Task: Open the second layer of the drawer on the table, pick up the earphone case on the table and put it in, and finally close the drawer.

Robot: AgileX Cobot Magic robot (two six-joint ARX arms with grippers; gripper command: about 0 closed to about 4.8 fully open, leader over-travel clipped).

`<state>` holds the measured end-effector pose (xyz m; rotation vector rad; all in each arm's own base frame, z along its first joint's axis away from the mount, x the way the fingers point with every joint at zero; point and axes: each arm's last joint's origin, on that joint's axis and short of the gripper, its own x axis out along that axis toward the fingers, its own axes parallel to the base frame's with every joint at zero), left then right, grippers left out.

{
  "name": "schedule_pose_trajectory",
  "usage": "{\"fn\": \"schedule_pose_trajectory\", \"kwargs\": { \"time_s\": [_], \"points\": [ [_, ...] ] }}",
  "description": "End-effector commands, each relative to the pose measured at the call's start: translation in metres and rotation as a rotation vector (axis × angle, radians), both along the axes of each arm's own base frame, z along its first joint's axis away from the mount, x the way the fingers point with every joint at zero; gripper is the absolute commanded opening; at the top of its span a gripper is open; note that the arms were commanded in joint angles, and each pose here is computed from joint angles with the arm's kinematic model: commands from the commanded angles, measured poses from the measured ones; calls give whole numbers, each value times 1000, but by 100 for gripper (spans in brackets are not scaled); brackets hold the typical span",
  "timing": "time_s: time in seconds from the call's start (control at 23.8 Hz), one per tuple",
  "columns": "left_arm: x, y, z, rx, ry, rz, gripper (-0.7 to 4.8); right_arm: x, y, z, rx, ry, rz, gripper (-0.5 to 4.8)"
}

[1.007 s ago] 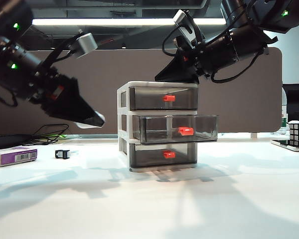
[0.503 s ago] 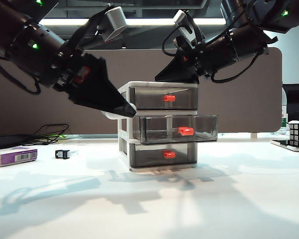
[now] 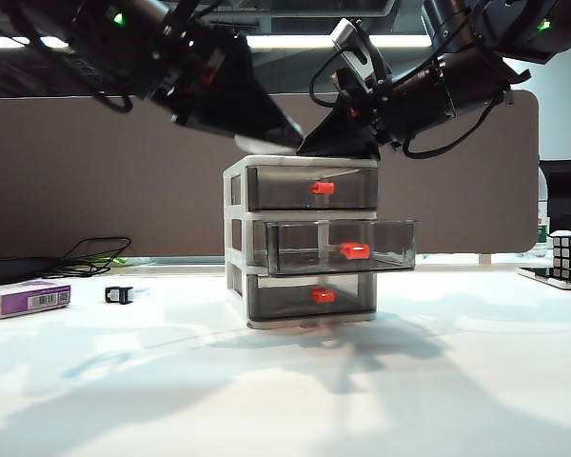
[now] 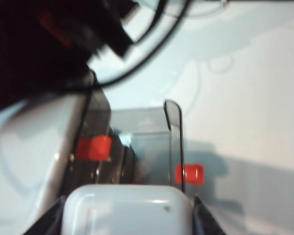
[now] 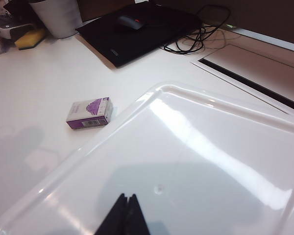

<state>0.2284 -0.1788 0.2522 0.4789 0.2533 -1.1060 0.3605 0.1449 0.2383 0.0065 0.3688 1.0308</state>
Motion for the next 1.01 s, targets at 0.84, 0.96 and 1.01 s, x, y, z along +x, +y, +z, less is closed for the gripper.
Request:
{"fn": "schedule_pose_trajectory", "kwargs": {
  "time_s": [0.84,0.96,1.01],
  "points": [
    [15,-16,-6,-71,-69,-3,120,-5,1,-20,-30,146,12,-5],
    [15,-16,-5,-71,-81,13,120,-5,1,-20,-29,146,14,-5],
    [15,-16,-5,-73,-84,14,120,-5,1,-20,-29,146,14,-5]
  ]
}}
